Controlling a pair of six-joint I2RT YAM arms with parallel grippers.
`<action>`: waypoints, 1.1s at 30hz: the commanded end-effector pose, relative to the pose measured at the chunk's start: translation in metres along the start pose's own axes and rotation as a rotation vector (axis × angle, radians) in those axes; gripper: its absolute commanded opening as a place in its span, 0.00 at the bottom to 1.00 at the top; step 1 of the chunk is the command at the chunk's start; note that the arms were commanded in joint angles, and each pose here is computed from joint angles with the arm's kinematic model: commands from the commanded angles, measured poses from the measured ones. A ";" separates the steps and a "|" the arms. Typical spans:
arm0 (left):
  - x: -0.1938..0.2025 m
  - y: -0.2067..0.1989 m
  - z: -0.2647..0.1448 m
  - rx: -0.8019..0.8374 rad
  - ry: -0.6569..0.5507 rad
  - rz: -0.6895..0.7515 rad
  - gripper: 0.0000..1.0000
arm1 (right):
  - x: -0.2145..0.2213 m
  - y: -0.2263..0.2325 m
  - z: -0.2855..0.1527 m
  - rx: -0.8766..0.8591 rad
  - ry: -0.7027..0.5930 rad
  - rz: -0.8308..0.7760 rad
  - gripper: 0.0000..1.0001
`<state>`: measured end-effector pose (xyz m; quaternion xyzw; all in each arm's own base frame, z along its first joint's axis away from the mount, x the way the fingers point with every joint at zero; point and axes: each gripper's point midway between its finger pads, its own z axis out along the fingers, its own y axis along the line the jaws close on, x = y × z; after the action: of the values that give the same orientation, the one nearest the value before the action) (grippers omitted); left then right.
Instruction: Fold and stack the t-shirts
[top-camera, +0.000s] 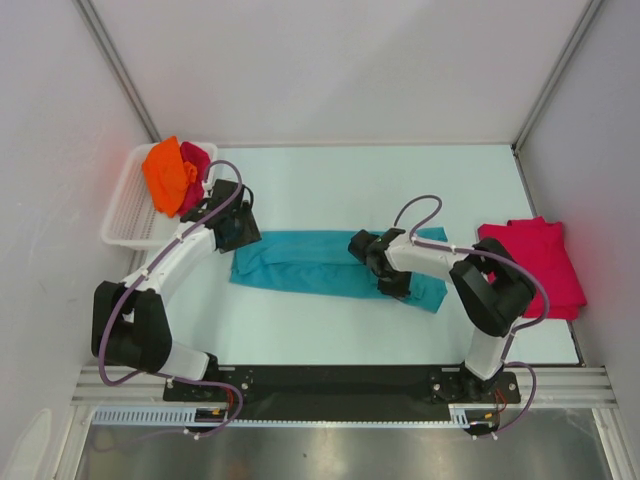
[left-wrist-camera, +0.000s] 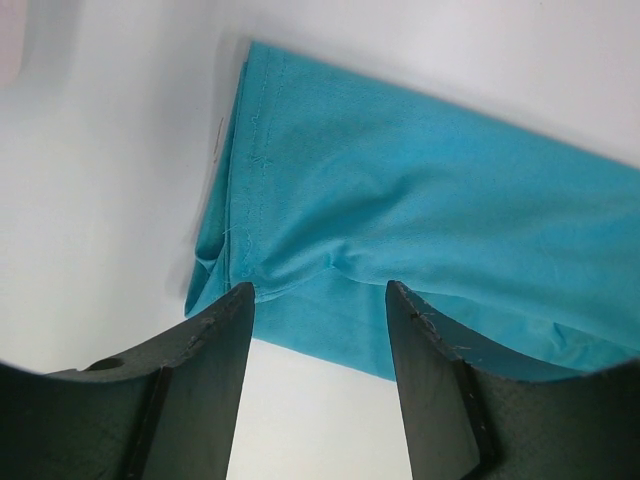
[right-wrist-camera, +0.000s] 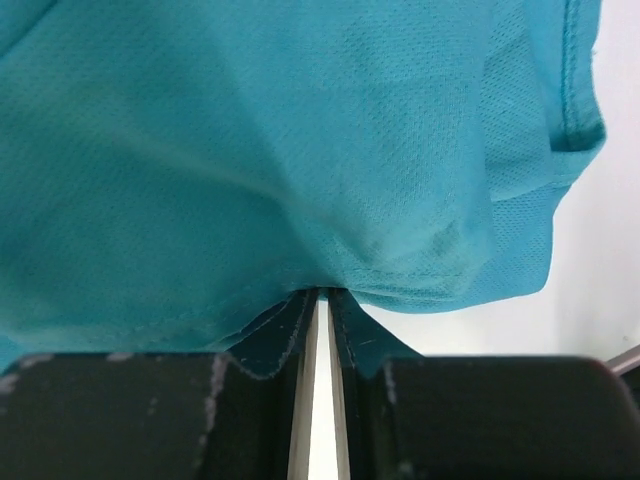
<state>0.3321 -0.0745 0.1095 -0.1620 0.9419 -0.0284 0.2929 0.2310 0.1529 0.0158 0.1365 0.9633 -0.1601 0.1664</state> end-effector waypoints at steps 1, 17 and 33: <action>-0.024 -0.006 -0.017 0.030 -0.072 0.015 0.61 | -0.018 0.020 0.012 -0.067 0.055 0.118 0.14; -0.034 -0.006 -0.022 0.063 -0.077 0.001 0.61 | -0.135 0.003 0.027 -0.043 -0.023 0.305 0.15; -0.023 -0.004 -0.026 0.092 -0.062 -0.007 0.61 | -0.150 0.028 -0.014 -0.111 -0.071 0.239 0.13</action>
<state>0.3359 -0.0706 0.1319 -0.1610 0.9352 -0.0520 0.3110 0.3749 0.1385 0.0277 0.2509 0.9455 -0.1076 0.1773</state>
